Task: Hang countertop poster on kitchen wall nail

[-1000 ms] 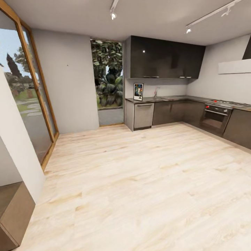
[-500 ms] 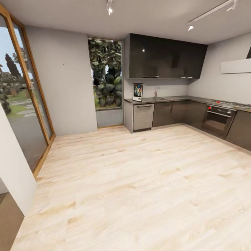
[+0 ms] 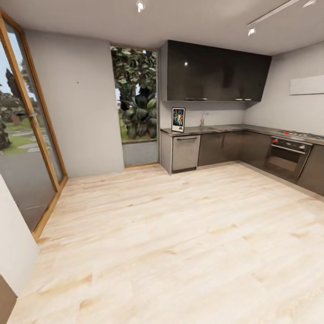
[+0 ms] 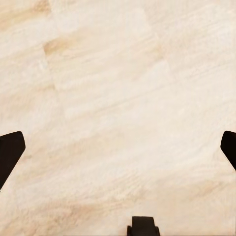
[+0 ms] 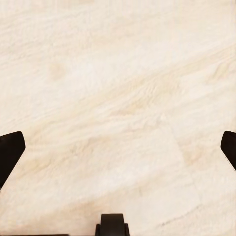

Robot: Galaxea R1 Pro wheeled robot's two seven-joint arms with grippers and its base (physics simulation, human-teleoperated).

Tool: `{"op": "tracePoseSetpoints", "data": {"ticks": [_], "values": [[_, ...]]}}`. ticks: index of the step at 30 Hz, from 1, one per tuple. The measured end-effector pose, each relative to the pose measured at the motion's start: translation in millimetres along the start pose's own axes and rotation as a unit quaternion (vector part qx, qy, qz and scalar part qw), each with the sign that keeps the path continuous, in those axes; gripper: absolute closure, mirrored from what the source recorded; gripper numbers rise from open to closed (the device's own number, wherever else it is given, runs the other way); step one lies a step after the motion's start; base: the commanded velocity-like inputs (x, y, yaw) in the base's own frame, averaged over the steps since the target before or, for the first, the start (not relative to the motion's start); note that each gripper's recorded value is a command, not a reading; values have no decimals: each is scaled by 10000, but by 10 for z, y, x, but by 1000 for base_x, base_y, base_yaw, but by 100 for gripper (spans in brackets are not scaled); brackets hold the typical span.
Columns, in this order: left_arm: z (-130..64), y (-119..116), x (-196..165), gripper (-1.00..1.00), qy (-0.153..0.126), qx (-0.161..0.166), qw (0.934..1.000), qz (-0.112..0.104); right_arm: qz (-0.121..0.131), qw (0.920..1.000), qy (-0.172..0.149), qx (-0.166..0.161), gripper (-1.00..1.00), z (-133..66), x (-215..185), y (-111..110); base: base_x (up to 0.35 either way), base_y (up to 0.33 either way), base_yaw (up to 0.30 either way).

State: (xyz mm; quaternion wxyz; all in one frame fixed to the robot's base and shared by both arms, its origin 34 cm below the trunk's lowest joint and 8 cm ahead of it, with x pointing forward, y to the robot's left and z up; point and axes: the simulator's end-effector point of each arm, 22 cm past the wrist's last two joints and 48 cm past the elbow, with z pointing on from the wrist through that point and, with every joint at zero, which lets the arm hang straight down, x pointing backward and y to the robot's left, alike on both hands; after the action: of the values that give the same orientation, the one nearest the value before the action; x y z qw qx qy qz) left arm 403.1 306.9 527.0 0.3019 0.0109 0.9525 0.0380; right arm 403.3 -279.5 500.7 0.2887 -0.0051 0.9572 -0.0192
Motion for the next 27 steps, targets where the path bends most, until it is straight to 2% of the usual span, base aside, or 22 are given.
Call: {"op": "tracePoseSetpoints", "data": {"ticks": [10,27], "values": [[2,4,3,-100,7,-9,10000,-2,0,10000,4,0,-100,0,4,-1,86,0,-128],[0,10,2,-100,5,-17,10000,-9,-18,10000,-1,-8,-100,0,0,6,318,0,-12]]}}
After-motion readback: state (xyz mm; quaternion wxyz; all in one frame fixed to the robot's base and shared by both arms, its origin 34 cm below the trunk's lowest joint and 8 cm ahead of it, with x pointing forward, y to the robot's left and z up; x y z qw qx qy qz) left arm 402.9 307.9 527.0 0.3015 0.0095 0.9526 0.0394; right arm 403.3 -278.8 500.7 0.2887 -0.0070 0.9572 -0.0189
